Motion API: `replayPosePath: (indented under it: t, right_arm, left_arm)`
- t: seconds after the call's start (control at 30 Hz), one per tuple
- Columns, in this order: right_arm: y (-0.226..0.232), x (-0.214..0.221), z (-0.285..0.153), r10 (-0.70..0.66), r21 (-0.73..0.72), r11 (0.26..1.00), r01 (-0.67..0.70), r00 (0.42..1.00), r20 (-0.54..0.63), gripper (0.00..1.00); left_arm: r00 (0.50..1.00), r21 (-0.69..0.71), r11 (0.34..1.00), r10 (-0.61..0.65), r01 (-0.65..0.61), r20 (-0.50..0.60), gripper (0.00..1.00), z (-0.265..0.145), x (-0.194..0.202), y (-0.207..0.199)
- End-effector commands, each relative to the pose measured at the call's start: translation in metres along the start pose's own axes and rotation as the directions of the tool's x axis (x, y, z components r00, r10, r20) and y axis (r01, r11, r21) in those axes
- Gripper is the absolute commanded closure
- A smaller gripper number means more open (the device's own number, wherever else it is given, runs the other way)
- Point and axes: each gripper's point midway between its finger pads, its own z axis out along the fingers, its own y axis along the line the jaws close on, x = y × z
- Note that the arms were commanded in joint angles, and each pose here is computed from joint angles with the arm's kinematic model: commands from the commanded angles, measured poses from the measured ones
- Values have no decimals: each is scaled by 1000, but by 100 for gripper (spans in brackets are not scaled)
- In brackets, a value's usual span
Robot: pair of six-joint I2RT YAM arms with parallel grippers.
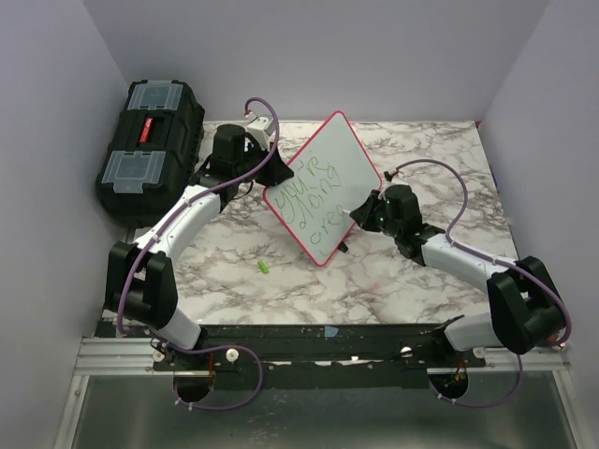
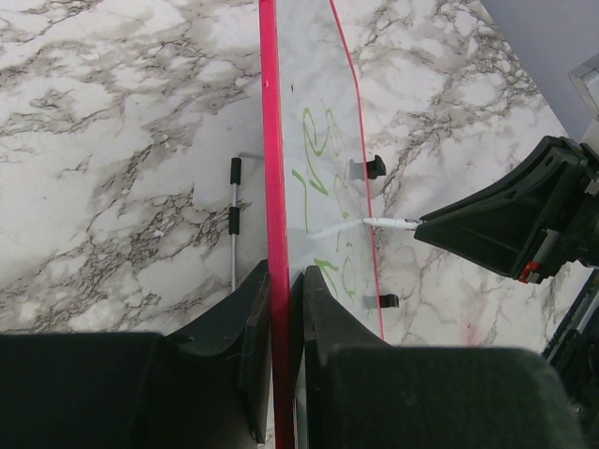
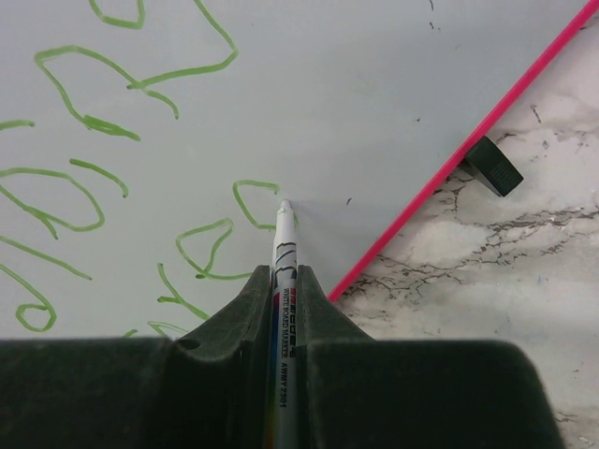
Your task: Write a sentence on the whiteboard
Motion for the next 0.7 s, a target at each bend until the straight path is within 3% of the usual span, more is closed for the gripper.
replayPosePath:
  t: [0.0, 0.67]
  right_arm:
    - [11, 2, 8, -5, -31, 1000, 4, 1000, -28, 99]
    - [12, 6, 6, -6, -49, 999, 4, 1000, -30, 99]
  left_arm:
    - [982, 61, 998, 28, -17, -185, 100, 8, 58, -10]
    - [983, 63, 998, 33, -22, -183, 100, 8, 57, -11]
